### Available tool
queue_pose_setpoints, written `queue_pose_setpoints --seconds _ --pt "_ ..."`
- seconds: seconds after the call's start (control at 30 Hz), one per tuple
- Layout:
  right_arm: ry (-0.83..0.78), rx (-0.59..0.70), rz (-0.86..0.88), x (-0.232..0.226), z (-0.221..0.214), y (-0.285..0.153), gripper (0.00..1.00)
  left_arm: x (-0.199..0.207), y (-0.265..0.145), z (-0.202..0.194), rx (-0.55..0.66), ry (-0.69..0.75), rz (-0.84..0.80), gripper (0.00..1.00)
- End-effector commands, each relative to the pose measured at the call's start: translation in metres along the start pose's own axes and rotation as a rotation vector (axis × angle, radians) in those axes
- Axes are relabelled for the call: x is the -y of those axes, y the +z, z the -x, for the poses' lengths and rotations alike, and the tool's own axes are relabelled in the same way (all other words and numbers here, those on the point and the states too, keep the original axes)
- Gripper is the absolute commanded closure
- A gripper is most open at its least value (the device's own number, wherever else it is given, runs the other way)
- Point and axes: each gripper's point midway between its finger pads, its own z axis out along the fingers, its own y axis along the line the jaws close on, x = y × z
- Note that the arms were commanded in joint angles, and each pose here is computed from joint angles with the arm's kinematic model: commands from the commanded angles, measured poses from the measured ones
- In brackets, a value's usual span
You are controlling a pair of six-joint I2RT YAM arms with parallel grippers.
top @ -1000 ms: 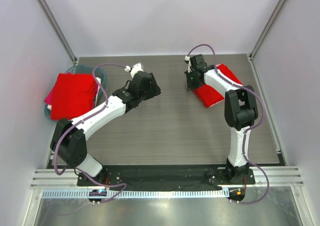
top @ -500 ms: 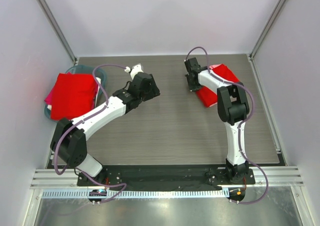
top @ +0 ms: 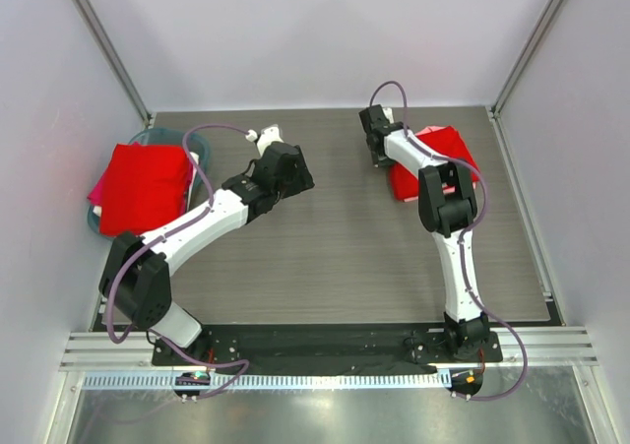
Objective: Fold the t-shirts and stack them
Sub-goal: Reset both grippers
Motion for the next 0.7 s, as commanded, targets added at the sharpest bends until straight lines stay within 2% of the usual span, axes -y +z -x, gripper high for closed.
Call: queue_pose_setpoints --seconds 0.0,0.07,0.2,0.3,0.37,0.43,0.53,0.57,0.6,0.67 --pt "0.078 -0.049 -0.085 0.029 -0.008 0.006 0.99 -0.003 -0.004 0.01 0.032 0.022 0.007 0.34" --pt "0.117 -0.058 -0.104 0.042 -0.01 0.007 0.99 -0.008 -0.011 0.013 0.042 0.032 0.019 0.34" --pt "0.152 -0.063 -0.02 0.044 -0.005 -0.004 0.99 -0.02 -0.028 0.017 0.069 0.065 0.037 0.34" --pt "0.187 -0.026 -0.078 0.062 0.005 -0.022 0.98 -0.036 -0.045 0.017 0.094 0.071 0.058 0.33" --pt "0.189 -0.012 -0.029 0.061 0.013 -0.035 0.97 -0.047 -0.053 0.016 0.1 0.08 0.082 0.33" --pt "0.187 0.012 0.117 0.035 0.023 -0.049 0.93 -0.056 -0.068 0.017 0.117 0.079 0.081 0.32" --pt "0.165 0.095 0.307 -0.009 0.036 -0.09 0.86 -0.073 -0.085 0.012 0.149 0.071 0.079 0.21" --pt "0.168 0.146 0.338 -0.014 0.044 -0.113 0.85 -0.077 -0.089 0.012 0.166 0.065 0.075 0.15" --pt "0.157 0.131 0.346 -0.022 0.026 -0.115 0.84 -0.081 -0.092 0.012 0.177 0.065 0.074 0.13" --pt "0.147 0.213 0.392 -0.044 0.026 -0.139 0.81 -0.091 -0.103 0.007 0.192 0.059 0.063 0.11"
